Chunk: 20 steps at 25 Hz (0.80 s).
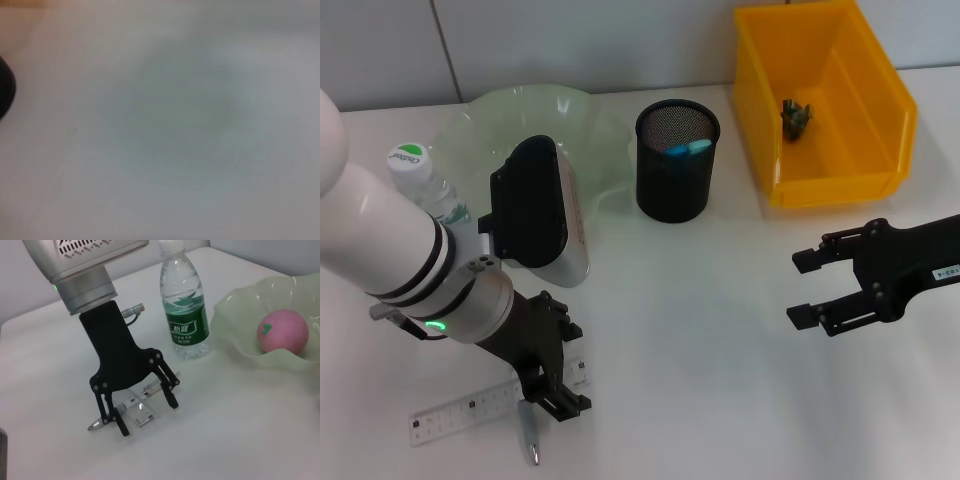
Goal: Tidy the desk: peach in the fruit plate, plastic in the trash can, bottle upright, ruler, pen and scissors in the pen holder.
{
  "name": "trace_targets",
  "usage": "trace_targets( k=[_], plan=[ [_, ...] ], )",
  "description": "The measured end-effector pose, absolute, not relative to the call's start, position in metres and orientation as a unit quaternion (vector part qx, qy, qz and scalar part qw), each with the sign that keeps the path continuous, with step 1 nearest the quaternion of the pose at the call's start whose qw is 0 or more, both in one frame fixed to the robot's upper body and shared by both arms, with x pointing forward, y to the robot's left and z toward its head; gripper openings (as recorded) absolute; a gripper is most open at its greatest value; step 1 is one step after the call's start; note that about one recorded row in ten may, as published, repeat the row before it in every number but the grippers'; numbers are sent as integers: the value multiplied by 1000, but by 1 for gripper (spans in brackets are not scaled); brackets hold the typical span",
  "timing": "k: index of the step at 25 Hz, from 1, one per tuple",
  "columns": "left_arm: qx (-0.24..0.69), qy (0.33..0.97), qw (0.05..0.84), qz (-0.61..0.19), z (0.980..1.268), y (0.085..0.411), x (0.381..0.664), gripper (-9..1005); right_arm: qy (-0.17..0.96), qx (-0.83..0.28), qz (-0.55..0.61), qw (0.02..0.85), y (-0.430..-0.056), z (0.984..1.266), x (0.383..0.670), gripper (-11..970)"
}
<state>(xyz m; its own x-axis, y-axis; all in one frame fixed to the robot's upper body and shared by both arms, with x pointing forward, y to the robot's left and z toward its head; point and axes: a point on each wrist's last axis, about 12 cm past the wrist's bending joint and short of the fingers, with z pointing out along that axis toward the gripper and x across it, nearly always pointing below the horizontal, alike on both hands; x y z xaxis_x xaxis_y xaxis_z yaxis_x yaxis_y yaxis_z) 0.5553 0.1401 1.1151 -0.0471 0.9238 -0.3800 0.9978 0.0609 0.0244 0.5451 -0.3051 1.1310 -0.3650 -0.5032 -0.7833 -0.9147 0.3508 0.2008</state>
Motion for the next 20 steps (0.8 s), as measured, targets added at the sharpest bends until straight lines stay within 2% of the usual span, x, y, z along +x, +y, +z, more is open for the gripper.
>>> trace_targets(
  k=[13,20],
  plan=[
    [676,712,148,-123,1114,140,554,768,758,-469,325,316,-305,1133,547,748],
    [676,712,147,-123,1112,140,554,537,758,-470,324,316,-304,1133,548,745]
  ],
)
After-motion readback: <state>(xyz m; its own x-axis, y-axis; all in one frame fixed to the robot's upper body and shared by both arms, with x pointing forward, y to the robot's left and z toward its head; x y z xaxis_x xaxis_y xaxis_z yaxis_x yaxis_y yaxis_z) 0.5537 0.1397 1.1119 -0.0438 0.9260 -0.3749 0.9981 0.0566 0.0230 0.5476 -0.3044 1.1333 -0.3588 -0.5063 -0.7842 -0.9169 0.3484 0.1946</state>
